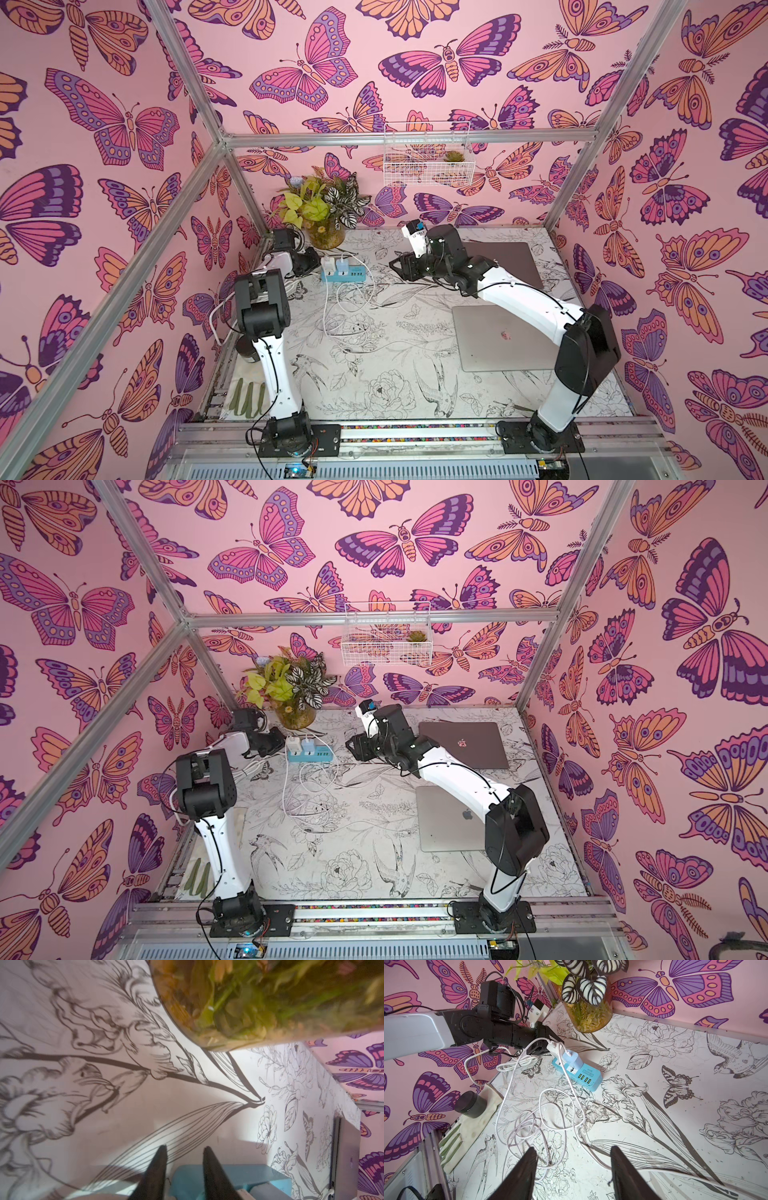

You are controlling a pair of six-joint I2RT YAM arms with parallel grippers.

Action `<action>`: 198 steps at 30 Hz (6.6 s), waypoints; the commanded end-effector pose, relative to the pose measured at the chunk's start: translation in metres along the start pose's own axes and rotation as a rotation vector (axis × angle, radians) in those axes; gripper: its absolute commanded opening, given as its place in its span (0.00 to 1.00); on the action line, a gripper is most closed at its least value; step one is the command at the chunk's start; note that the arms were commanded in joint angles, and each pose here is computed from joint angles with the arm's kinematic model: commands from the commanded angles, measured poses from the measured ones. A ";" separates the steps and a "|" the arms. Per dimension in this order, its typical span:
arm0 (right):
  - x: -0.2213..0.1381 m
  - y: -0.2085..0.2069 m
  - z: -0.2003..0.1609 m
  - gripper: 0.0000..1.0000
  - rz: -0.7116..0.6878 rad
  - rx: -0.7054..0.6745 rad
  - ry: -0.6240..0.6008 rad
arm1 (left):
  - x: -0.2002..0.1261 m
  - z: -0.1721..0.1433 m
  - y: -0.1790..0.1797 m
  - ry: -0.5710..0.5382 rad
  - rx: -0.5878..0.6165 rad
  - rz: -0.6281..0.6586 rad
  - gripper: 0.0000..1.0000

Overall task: Unplug the laptop charger
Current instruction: Move the socket to the center of the board, then remove the plug from the socket.

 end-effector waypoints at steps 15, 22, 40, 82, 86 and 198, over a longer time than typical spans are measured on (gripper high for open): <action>-0.015 0.005 0.003 0.61 0.009 -0.051 -0.067 | -0.007 -0.066 -0.019 0.155 -0.045 -0.002 0.24; -0.008 0.009 0.006 0.59 0.035 -0.023 -0.055 | -0.030 -0.068 -0.025 0.115 -0.032 0.054 0.23; 0.066 0.048 0.016 0.55 -0.080 -0.067 0.032 | -0.087 -0.055 -0.059 -0.081 0.060 -0.089 0.48; 0.171 0.078 -0.018 0.65 -0.046 0.026 0.111 | -0.041 -0.083 -0.049 0.029 0.085 -0.130 0.42; 0.171 0.081 -0.016 0.66 -0.038 0.041 0.110 | -0.042 -0.085 -0.048 0.030 0.085 -0.124 0.42; 0.072 0.157 0.044 0.00 0.060 -0.176 -0.107 | -0.137 -0.072 -0.067 -0.289 0.203 -0.002 0.41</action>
Point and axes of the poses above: each gripper's point midway between its finger pads, its own x axis out along the fingers, its own y axis along the line the jaws close on, z = x × y, the point moved 4 cm from there along -x, back along the fingers, and after that the axes turned 11 degrees about x, right-handed, at the moved point
